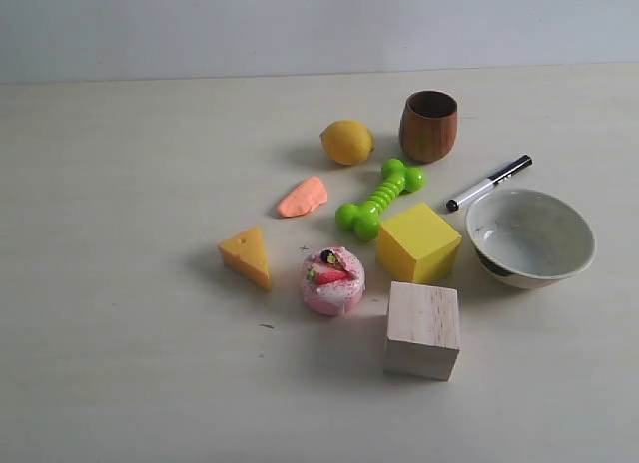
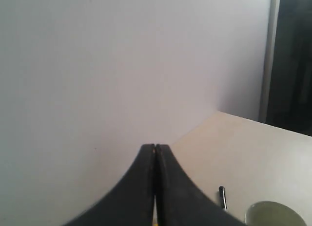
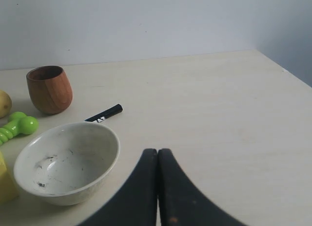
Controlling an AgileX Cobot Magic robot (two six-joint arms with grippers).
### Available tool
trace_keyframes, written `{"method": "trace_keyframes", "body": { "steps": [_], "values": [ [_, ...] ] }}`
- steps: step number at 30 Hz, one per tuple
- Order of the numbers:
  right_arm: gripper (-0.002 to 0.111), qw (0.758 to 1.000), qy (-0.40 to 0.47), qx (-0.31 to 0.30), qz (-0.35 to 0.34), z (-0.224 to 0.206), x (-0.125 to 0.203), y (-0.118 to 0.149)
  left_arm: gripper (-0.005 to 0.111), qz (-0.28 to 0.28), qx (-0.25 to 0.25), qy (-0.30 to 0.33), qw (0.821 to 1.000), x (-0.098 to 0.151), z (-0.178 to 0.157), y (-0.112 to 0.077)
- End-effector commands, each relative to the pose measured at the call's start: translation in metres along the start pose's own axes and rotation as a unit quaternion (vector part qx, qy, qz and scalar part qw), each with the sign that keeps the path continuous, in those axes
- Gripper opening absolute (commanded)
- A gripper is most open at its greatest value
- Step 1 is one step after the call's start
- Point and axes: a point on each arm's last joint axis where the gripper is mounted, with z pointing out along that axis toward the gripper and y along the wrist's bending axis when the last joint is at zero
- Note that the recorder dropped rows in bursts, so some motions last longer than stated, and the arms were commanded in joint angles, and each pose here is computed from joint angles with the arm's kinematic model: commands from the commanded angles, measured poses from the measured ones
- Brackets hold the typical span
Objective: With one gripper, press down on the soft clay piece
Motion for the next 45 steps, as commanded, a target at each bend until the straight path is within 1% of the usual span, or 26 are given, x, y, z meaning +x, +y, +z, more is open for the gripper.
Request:
{"method": "trace_keyframes", "body": {
  "steps": [1, 6, 8, 11, 13, 14, 19, 22, 32, 34, 37, 40, 45],
  "values": [
    [0.0, 1.0, -0.003, 0.003, -0.002, 0.0, 0.001, 0.0, 0.0, -0.024, 0.01, 0.02, 0.999, 0.012, 0.033, 0.004],
    [0.0, 1.0, -0.003, 0.003, -0.002, 0.0, 0.001, 0.0, 0.0, -0.037, 0.012, 0.042, 0.998, 0.028, 0.066, -0.01],
    [0.0, 1.0, -0.003, 0.003, -0.002, 0.0, 0.001, 0.0, 0.0, -0.038, -0.002, 0.05, 0.998, 0.034, 0.078, -0.016],
    [0.0, 1.0, -0.003, 0.003, -0.002, 0.0, 0.001, 0.0, 0.0, -0.05, -0.036, 0.06, 0.996, 0.043, 0.092, -0.019],
    [0.0, 1.0, -0.003, 0.003, -0.002, 0.0, 0.001, 0.0, 0.0, -0.056, -0.042, 0.07, 0.995, 0.05, 0.1, -0.021],
    [0.0, 1.0, -0.003, 0.003, -0.002, 0.0, 0.001, 0.0, 0.0, -0.053, -0.038, 0.076, 0.995, 0.054, 0.104, -0.023],
    [0.0, 1.0, -0.003, 0.003, -0.002, 0.0, 0.001, 0.0, 0.0, -0.063, -0.035, 0.104, 0.992, 0.073, 0.118, -0.02],
    [0.0, 1.0, -0.003, 0.003, -0.002, 0.0, 0.001, 0.0, 0.0, -0.075, -0.035, 0.11, 0.99, 0.078, 0.122, -0.02],
    [0.0, 1.0, -0.003, 0.003, -0.002, 0.0, 0.001, 0.0, 0.0, -0.092, -0.036, 0.111, 0.989, 0.08, 0.122, -0.02],
    [0.0, 1.0, -0.003, 0.003, -0.002, 0.0, 0.001, 0.0, 0.0, -0.092, -0.028, 0.115, 0.989, 0.082, 0.123, -0.02],
    [0.0, 1.0, -0.003, 0.003, -0.002, 0.0, 0.001, 0.0, 0.0, -0.066, -0.012, 0.125, 0.99, 0.09, 0.123, -0.011],
    [0.0, 1.0, -0.003, 0.003, -0.002, 0.0, 0.001, 0.0, 0.0, -0.078, 0.007, 0.118, 0.99, 0.098, 0.128, -0.005],
    [0.0, 1.0, -0.003, 0.003, -0.002, 0.0, 0.001, 0.0, 0.0, -0.061, 0.0, 0.111, 0.992, 0.112, 0.14, 0.002]
  ]
}}
